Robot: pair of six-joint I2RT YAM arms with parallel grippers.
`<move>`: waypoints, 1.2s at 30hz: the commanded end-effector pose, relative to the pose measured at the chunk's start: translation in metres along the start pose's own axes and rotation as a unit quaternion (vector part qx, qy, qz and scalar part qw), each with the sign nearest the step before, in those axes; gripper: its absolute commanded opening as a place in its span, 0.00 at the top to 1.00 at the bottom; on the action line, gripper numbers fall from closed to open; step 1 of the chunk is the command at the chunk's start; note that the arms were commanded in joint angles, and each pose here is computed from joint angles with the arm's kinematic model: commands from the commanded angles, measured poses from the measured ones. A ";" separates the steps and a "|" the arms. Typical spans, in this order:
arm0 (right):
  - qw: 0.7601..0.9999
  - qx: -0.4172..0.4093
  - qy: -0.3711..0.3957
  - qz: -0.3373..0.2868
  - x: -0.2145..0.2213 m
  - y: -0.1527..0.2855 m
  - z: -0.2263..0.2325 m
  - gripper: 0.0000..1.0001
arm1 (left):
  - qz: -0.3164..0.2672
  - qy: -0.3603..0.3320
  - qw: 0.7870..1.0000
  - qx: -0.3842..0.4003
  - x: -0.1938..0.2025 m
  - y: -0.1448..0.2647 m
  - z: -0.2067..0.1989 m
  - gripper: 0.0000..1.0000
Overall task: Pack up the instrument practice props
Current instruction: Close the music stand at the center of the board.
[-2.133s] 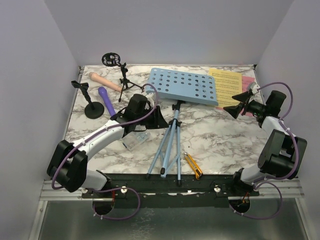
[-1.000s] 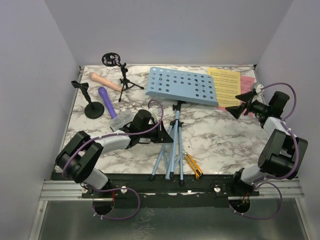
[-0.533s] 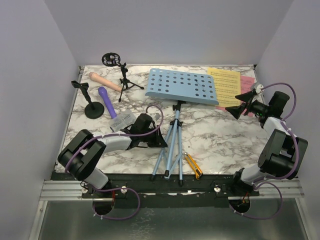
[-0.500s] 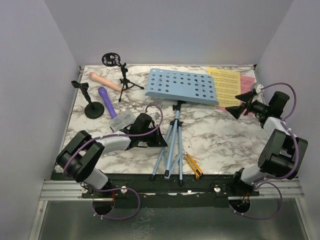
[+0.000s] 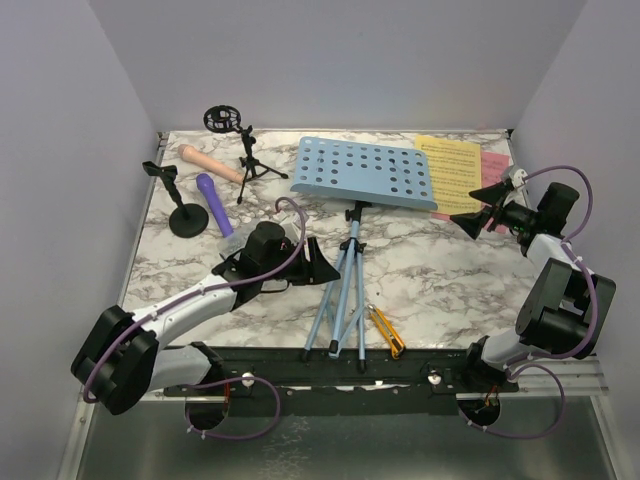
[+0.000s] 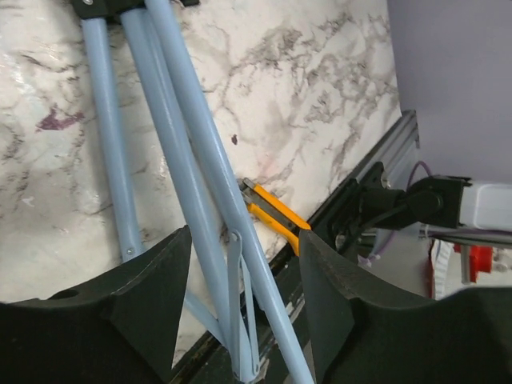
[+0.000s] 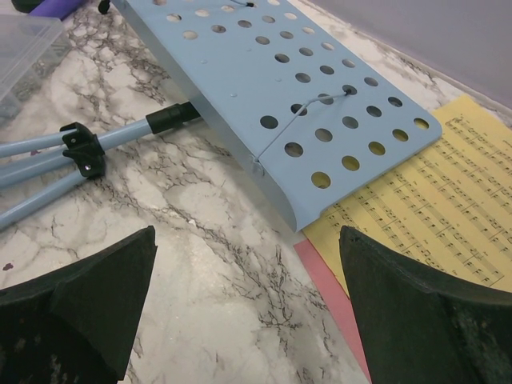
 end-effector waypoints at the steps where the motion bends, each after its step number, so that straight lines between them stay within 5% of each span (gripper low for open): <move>1: 1.000 -0.009 -0.007 -0.005 0.000 0.002 0.004 0.00 | 0.046 0.033 0.996 0.067 0.013 0.003 -0.009 0.45; 5: 1.000 -0.007 -0.008 -0.004 0.001 0.002 0.004 0.00 | 0.076 0.043 0.993 0.083 0.018 -0.002 -0.008 0.66; 10: 1.000 -0.006 -0.010 -0.003 0.002 0.002 0.003 0.00 | 0.089 0.050 0.990 0.102 0.020 -0.006 -0.010 0.74; 17: 1.000 -0.006 -0.014 0.000 0.005 0.002 0.003 0.00 | 0.105 0.059 0.986 0.117 0.026 -0.018 -0.007 0.76; 27: 1.000 -0.006 -0.010 0.000 0.003 0.002 0.003 0.00 | 0.143 0.079 0.986 0.036 0.051 -0.044 0.040 0.78; 36: 1.000 -0.005 -0.008 0.001 0.002 0.002 0.003 0.00 | 0.120 0.058 0.991 0.028 0.039 -0.045 0.033 0.77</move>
Point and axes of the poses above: each gripper's point midway between its finger pads, its own y axis back along the fingers, its own z axis along the line the jaws close on, x = y × z, the point moved 8 cm from there along y, back along the fingers, and after that the axes turned 1 degree about y, right-handed, at the moved point
